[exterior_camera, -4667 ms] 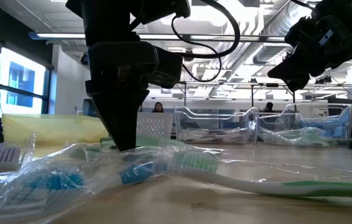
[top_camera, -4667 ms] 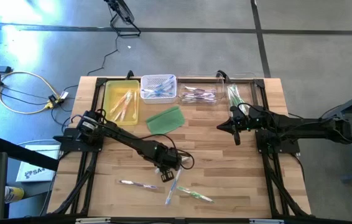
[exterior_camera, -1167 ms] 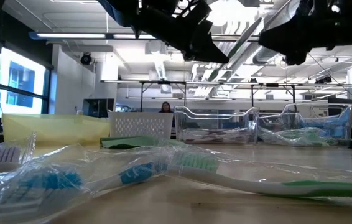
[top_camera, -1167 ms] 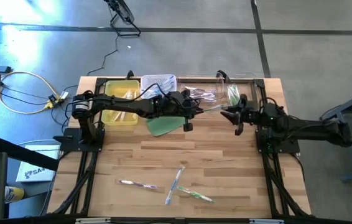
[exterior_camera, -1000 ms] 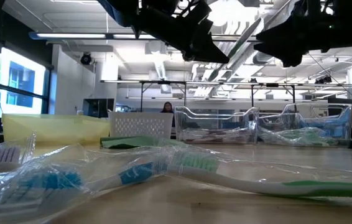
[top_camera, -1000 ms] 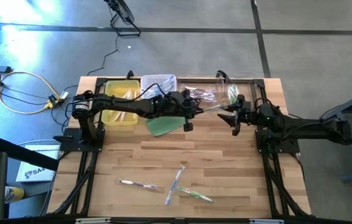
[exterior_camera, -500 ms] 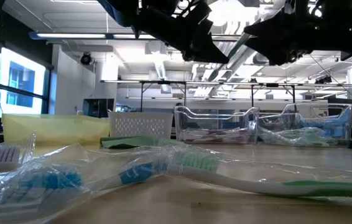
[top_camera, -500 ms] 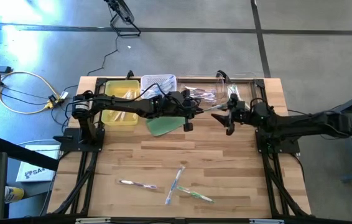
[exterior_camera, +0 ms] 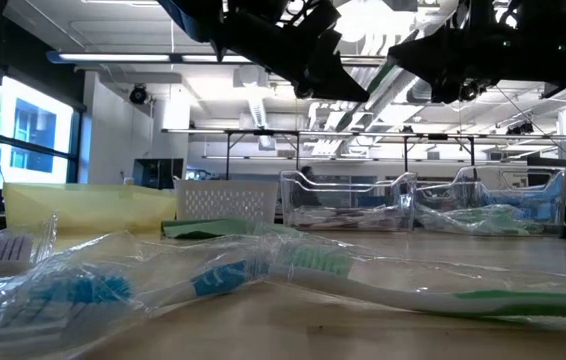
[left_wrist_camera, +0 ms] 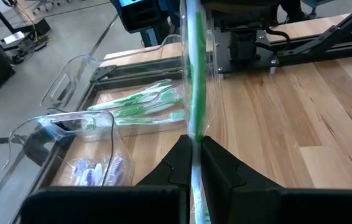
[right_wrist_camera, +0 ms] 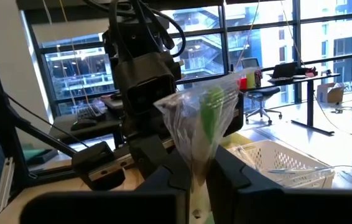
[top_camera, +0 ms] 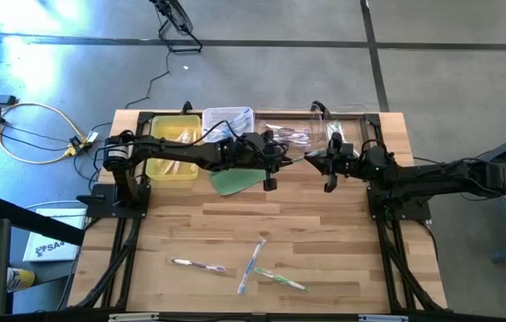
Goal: Pick & Place Toothbrushes
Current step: Put the green toothbrush into the right transparent bin
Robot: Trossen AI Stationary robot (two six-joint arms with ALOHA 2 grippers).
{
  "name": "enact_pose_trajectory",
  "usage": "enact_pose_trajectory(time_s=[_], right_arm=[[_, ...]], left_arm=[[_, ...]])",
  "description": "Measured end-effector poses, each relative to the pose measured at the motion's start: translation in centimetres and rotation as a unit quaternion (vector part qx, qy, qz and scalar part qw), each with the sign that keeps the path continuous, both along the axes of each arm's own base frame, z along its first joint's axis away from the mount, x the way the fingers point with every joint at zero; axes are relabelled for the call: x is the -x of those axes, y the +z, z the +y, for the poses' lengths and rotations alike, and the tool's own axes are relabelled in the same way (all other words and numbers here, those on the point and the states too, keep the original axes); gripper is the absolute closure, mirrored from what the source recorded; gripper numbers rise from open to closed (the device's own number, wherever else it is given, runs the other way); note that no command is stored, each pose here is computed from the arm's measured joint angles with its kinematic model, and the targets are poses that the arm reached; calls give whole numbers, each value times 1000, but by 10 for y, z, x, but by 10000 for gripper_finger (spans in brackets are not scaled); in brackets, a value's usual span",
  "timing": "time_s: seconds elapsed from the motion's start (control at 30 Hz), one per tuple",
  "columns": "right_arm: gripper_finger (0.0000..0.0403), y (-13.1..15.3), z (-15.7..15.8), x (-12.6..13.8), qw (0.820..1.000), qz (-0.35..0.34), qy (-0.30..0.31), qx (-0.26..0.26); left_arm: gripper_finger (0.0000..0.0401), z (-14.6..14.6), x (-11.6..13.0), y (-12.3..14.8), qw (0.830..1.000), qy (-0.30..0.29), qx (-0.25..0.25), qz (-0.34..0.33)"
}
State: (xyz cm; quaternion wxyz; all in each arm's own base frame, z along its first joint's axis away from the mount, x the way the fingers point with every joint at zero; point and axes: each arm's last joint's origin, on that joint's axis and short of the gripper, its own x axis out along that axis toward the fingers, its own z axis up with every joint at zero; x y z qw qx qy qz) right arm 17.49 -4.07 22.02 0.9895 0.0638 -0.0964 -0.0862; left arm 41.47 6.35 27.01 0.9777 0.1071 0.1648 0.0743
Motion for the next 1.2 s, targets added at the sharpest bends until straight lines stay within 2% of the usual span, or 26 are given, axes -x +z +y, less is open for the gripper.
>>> enact_pose_trajectory(time_s=[0.3, 0.43, 0.57, 0.8, 0.9, 1.03, 1.2], right_arm=[[384, 0, 0, 0, 1000, 2, 0, 0], [384, -1, 0, 0, 1000, 3, 1, -1], [384, -2, 0, 0, 1000, 6, 3, -14], [384, -3, 0, 0, 1000, 10, -2, -27], [384, -5, 0, -1, 999, 22, -4, -27], [384, -5, 0, -1, 999, 23, -6, -25], [384, -4, -2, 1, 999, 18, -29, -24]], left_arm=[[386, 0, 0, -1, 1000, -1, -1, 3], [373, 0, 0, 0, 1000, -2, -3, 2], [338, 0, 0, 0, 1000, -8, -20, 4], [253, 1, 0, 0, 999, -14, -49, 6], [224, 1, 2, 5, 997, -44, -70, 4], [205, 5, 11, 23, 993, -71, -87, -21], [203, 18, 27, 46, 993, -52, -94, -43]])
